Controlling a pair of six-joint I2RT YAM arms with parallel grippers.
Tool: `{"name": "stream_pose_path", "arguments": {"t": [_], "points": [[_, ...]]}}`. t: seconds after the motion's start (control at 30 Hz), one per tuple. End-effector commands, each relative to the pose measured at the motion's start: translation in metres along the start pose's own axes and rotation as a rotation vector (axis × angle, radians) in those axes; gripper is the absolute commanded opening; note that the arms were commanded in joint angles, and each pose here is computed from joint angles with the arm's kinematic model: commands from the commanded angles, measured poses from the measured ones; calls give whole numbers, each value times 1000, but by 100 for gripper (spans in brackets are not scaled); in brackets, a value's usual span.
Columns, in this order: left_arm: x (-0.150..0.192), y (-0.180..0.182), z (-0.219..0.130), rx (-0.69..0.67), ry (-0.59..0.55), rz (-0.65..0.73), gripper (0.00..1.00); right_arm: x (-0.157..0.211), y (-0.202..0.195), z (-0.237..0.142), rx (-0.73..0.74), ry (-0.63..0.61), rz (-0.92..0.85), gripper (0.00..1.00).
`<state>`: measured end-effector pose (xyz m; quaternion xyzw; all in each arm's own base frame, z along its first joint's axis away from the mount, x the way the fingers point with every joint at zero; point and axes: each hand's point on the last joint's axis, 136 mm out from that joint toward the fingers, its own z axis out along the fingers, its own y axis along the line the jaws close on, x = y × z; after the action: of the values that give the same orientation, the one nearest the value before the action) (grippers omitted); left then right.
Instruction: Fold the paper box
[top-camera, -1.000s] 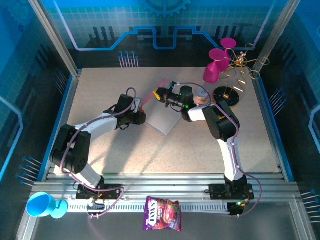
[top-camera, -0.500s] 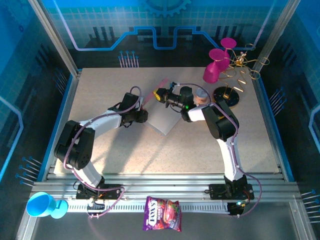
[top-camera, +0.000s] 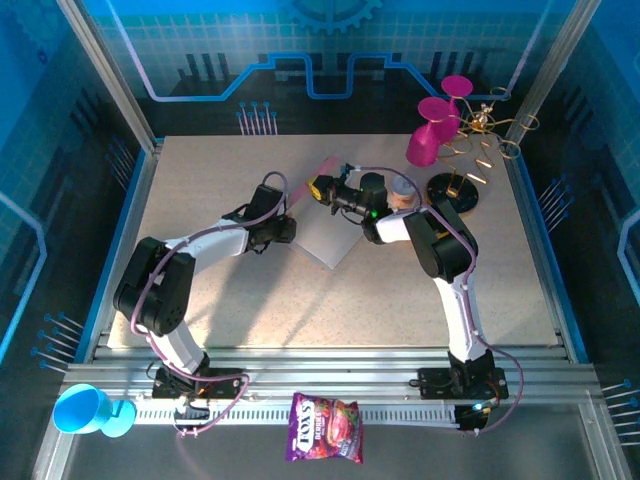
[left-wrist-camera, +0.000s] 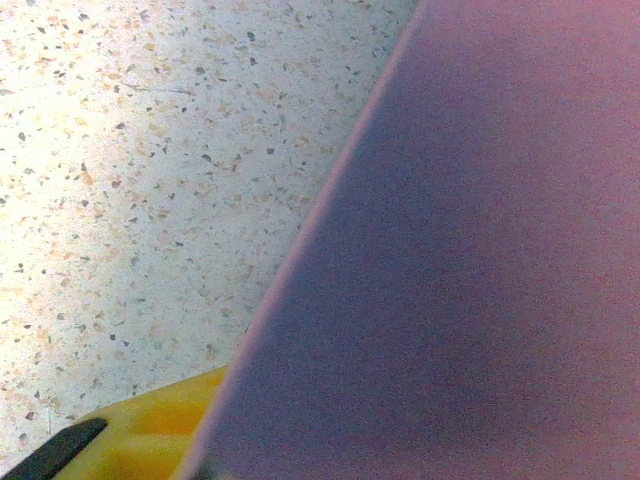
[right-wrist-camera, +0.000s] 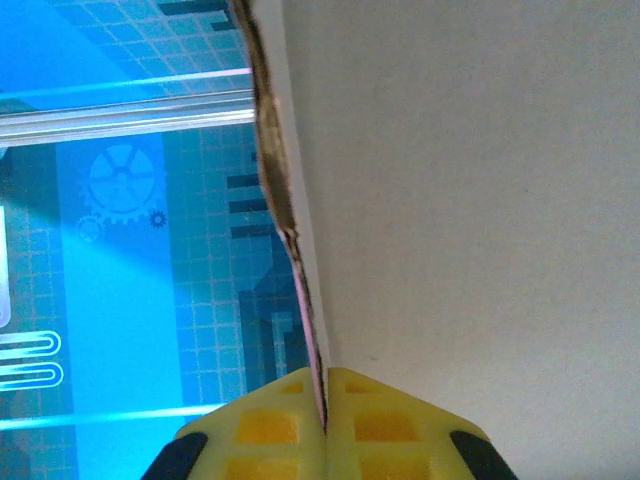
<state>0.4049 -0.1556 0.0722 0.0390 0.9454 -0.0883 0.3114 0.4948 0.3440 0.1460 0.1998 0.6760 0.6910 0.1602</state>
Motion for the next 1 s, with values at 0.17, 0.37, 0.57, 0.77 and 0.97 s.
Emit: {"name": "stream_pose_path", "arguments": {"t": [0.17, 0.37, 0.57, 0.77, 0.97], "points": [[-23, 4, 9, -54, -80, -120, 33, 1, -3, 4, -37, -4, -2, 0], [-30, 8, 12, -78, -118, -173, 29, -1, -17, 5, -27, -20, 15, 0], [-33, 7, 17, -96, -123, -190, 24, -1, -16, 6, -36, -36, 22, 0], [-28, 6, 22, -135, -100, -197, 16, -3, -14, 7, -47, -57, 27, 0], [-21, 13, 23, -201, -72, -198, 8, -4, -11, 7, -54, -85, 40, 0]]}}
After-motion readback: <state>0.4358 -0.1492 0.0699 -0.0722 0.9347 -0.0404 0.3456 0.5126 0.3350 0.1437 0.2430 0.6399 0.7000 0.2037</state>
